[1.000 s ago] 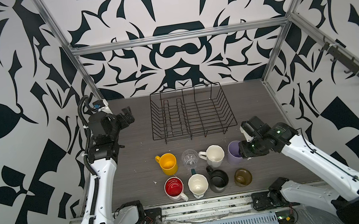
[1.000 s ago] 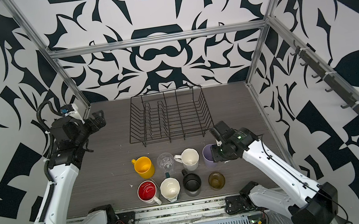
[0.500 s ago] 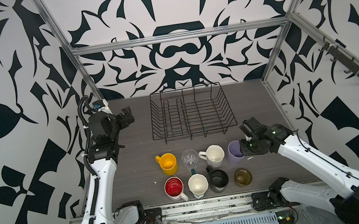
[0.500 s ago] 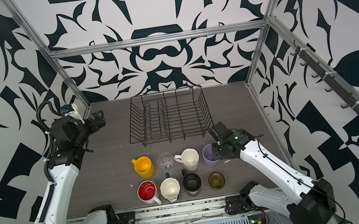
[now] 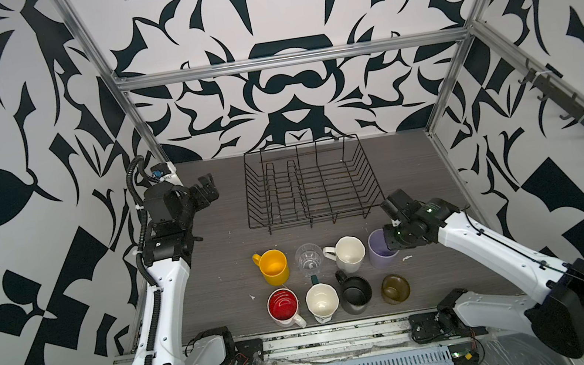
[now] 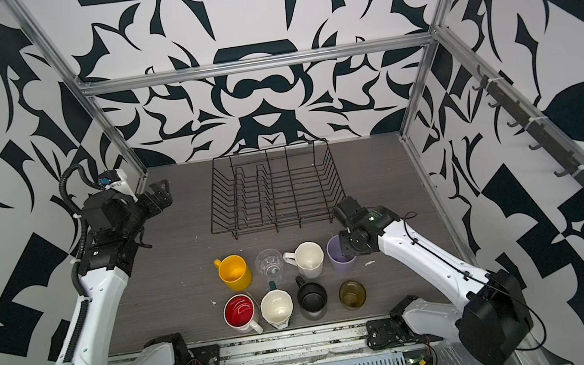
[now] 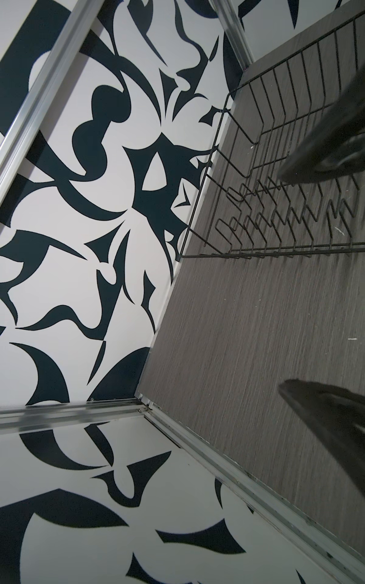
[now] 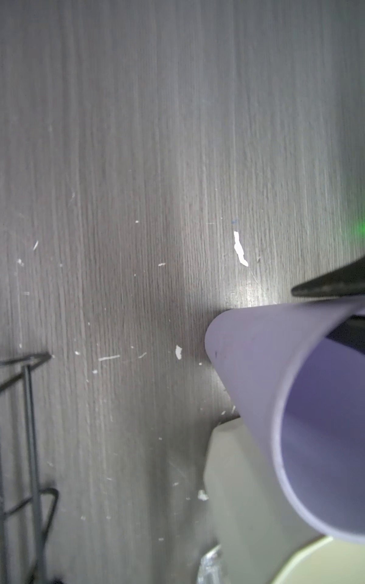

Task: Load cups into a dish rack
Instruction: Pick up the cup from the middle-right of the table.

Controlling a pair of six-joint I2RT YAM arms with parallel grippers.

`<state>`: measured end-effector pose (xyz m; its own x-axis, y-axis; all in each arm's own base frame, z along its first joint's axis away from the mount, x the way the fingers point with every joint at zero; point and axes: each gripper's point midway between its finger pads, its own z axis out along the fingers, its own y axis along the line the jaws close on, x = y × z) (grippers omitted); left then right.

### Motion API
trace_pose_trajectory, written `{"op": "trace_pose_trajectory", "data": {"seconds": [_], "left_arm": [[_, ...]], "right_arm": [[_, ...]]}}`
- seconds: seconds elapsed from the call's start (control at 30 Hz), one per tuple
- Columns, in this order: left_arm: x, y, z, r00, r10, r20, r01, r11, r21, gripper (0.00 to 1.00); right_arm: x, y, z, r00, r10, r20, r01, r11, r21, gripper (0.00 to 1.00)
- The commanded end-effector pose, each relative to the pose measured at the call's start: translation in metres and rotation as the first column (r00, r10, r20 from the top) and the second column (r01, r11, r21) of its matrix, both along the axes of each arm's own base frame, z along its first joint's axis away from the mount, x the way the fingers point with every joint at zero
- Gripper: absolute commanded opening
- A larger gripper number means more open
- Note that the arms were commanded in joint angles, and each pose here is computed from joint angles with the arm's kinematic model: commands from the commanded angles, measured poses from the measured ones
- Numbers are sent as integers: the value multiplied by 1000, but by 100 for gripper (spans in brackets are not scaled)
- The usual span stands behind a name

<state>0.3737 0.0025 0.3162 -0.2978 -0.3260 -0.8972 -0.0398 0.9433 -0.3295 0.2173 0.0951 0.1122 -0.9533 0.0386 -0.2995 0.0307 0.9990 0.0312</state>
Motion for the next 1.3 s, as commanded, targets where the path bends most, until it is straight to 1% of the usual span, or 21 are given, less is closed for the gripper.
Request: {"op": "trace_pose_trajectory", "data": {"seconds": [0.0, 0.03, 0.27, 0.37, 0.43, 0.6, 0.73, 0.83, 0.87, 0.93, 1.03, 1.1, 1.13, 1.2, 1.27], "left_arm": [[-3, 1, 2, 1000, 2, 4, -2, 1000, -5, 99], [-3, 1, 1, 1000, 3, 3, -3, 1000, -5, 99], [-3, 1, 1, 1000, 6, 2, -6, 1000, -4, 99], [-3, 1, 1, 1000, 6, 1, -6, 1000, -6, 99], [-2, 0, 0, 1000, 2, -3, -2, 1000, -10, 99], [0, -4, 0, 1000, -20, -13, 19, 999, -33, 99], [0, -6, 1, 999, -25, -21, 23, 998, -59, 99], [2, -13, 3, 998, -54, -22, 52, 993, -109, 99], [3, -17, 5, 997, -73, -21, 70, 989, -129, 99], [5, -27, 9, 993, -121, -13, 117, 979, -170, 100], [5, -43, 15, 980, -199, 12, 195, 947, -255, 100], [6, -54, 21, 969, -246, 39, 244, 909, -339, 100], [5, -63, 24, 955, -289, 61, 290, 876, -385, 99], [3, -83, 34, 914, -388, 118, 396, 790, -467, 98], [2, -99, 42, 862, -474, 179, 488, 680, -548, 96]], "right_arm": [[2, -8, 5, 1000, 13, 18, -12, 998, -53, 2], [2, -9, 6, 1000, 20, 14, -19, 998, -63, 0], [-3, -33, 27, 1000, 14, 24, -10, 983, -184, 0], [-7, -44, 44, 999, -20, 48, 29, 979, -204, 0], [-7, -52, 60, 995, -51, 84, 67, 979, -194, 0], [-4, -68, 100, 966, -146, 213, 169, 981, -93, 0], [8, -77, 141, 914, -217, 342, 230, 973, 3, 0], [25, -64, 185, 854, -248, 458, 205, 968, 142, 0], [33, -57, 199, 833, -253, 493, 179, 965, 193, 0], [47, -34, 223, 805, -241, 543, 82, 950, 300, 0], [72, -8, 251, 771, -219, 597, -35, 923, 384, 0], [88, 13, 263, 761, -204, 616, -122, 888, 444, 0], [95, 26, 268, 757, -196, 623, -171, 861, 479, 0], [108, 47, 274, 756, -171, 632, -259, 809, 528, 0], [117, 70, 282, 758, -140, 637, -348, 740, 576, 0]]}}
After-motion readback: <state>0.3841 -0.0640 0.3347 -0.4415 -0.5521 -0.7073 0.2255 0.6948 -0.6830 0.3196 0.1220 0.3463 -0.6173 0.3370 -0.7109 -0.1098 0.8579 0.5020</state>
